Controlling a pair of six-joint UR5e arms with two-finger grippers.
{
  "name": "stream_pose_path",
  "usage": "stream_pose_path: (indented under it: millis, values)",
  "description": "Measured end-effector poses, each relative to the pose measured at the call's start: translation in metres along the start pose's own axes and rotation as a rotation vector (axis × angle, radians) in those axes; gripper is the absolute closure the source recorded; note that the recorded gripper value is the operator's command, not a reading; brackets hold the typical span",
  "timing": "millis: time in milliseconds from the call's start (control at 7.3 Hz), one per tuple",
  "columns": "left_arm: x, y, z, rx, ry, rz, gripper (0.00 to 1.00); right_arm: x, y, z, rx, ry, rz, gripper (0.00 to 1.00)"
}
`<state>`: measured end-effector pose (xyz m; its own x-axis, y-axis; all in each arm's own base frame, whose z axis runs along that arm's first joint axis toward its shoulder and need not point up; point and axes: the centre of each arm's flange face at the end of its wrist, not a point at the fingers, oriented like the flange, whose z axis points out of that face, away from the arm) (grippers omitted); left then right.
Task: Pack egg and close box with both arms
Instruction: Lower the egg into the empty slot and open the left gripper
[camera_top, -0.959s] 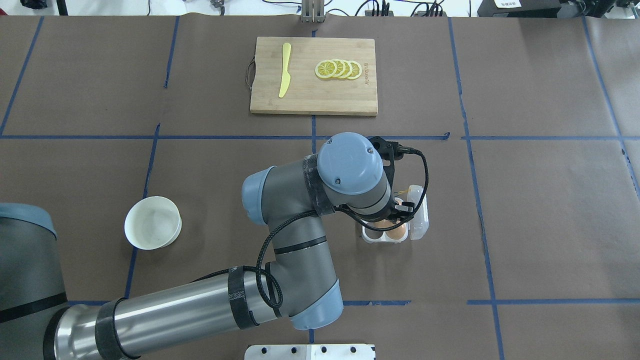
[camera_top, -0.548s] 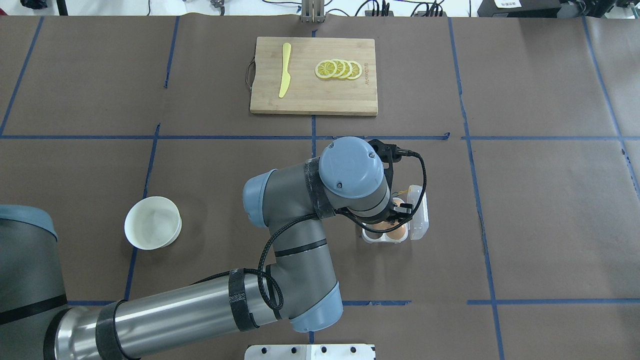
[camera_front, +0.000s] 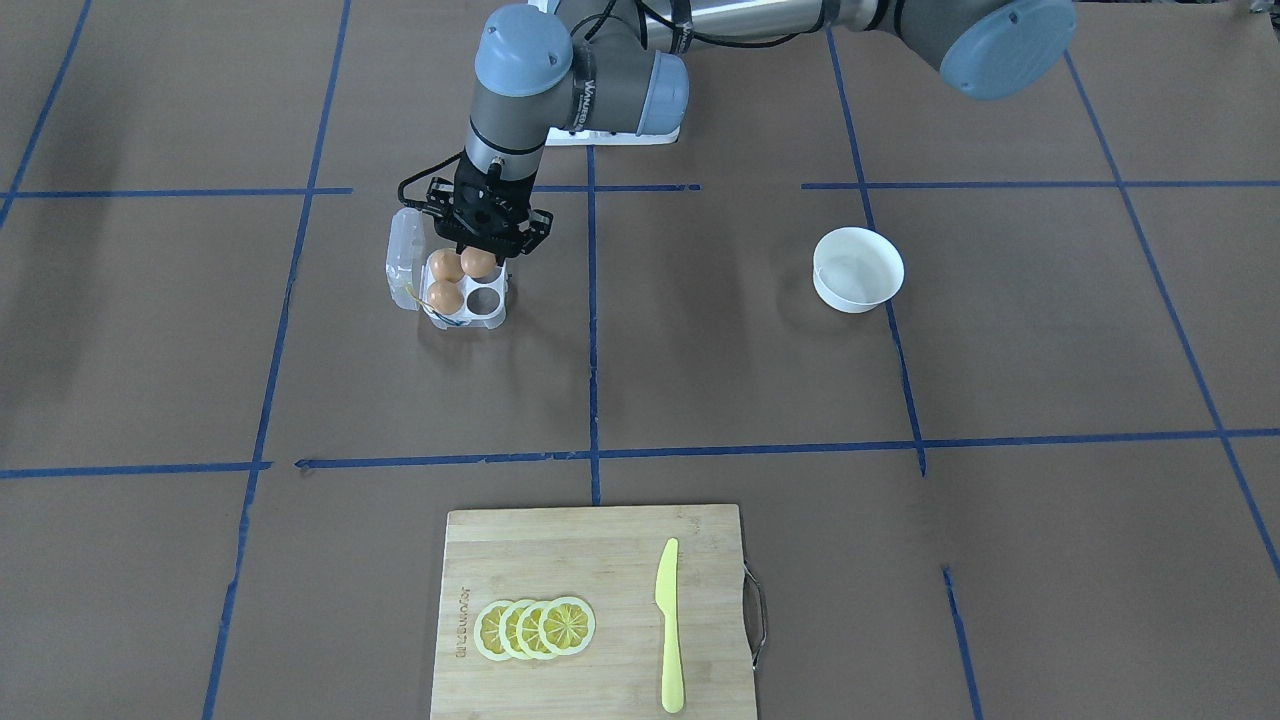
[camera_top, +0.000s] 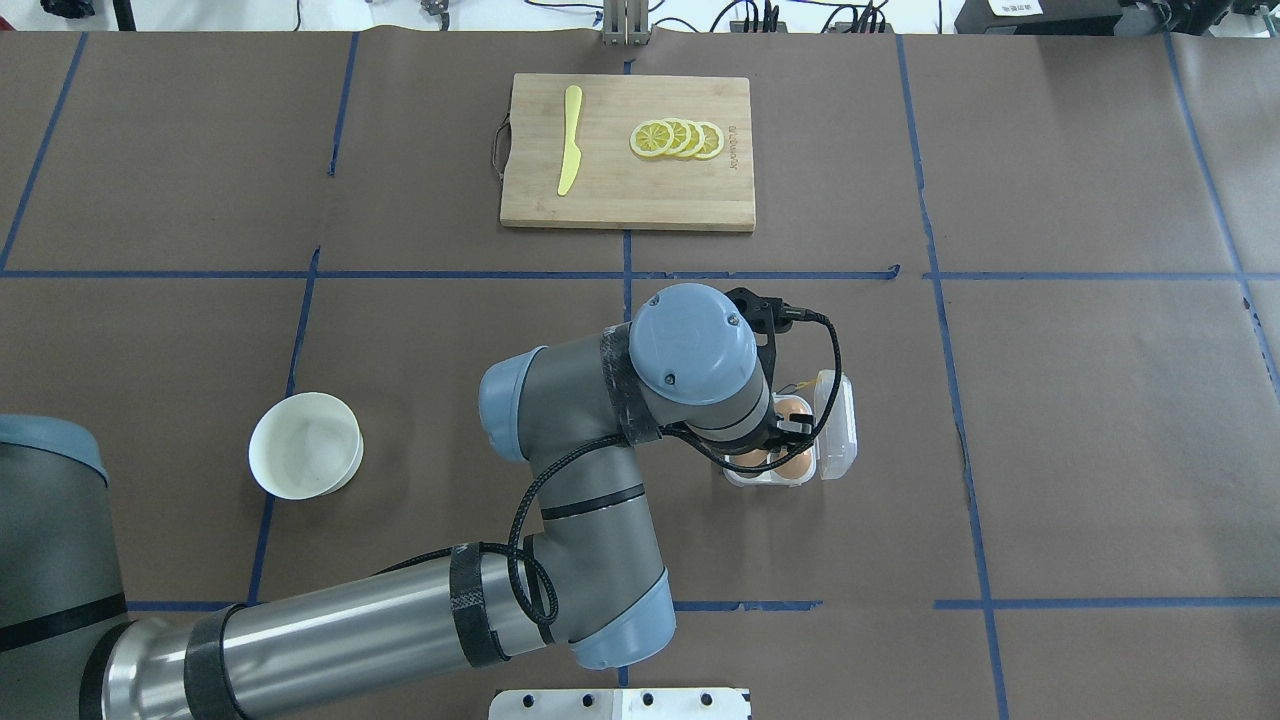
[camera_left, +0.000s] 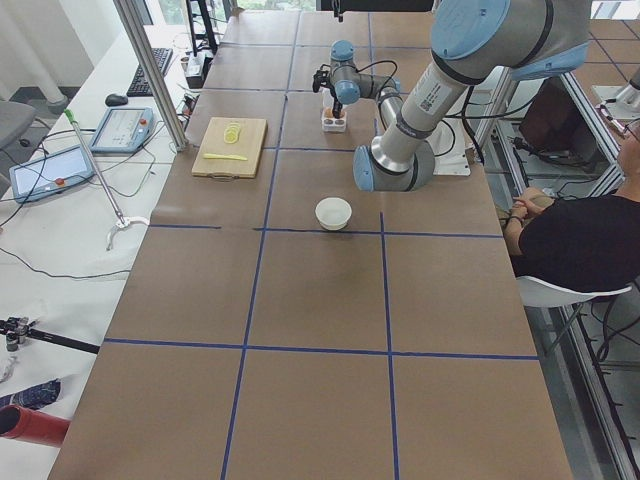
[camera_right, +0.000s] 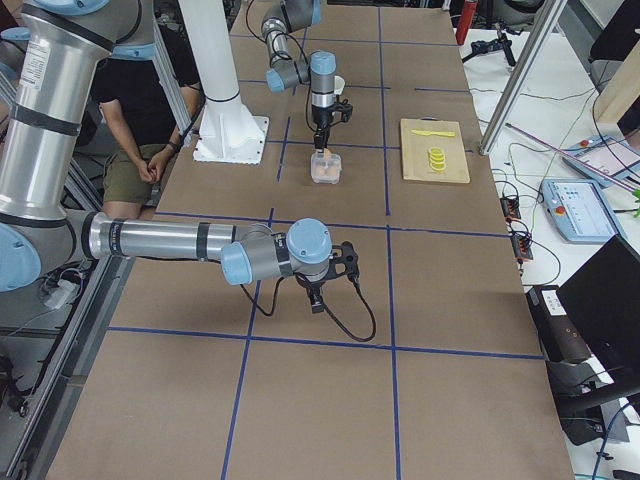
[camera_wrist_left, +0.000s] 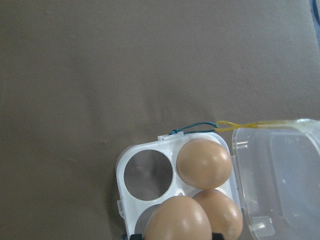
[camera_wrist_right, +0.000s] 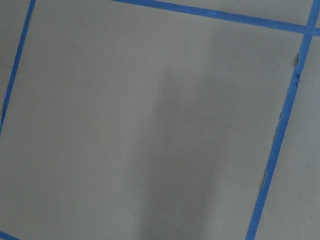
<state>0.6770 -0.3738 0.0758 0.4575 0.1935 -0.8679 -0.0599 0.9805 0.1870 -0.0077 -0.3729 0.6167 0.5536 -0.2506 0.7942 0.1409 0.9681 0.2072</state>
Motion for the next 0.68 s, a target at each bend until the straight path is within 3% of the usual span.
stream_pose_path:
  millis: [685]
  values:
    - [-0.0028, 0.0017, -0.0040, 0.004, 0.009, -0.022, 0.05, -0.0012, -0.0006, 0.0004, -0.001, 0.000, 0.001, 0.00]
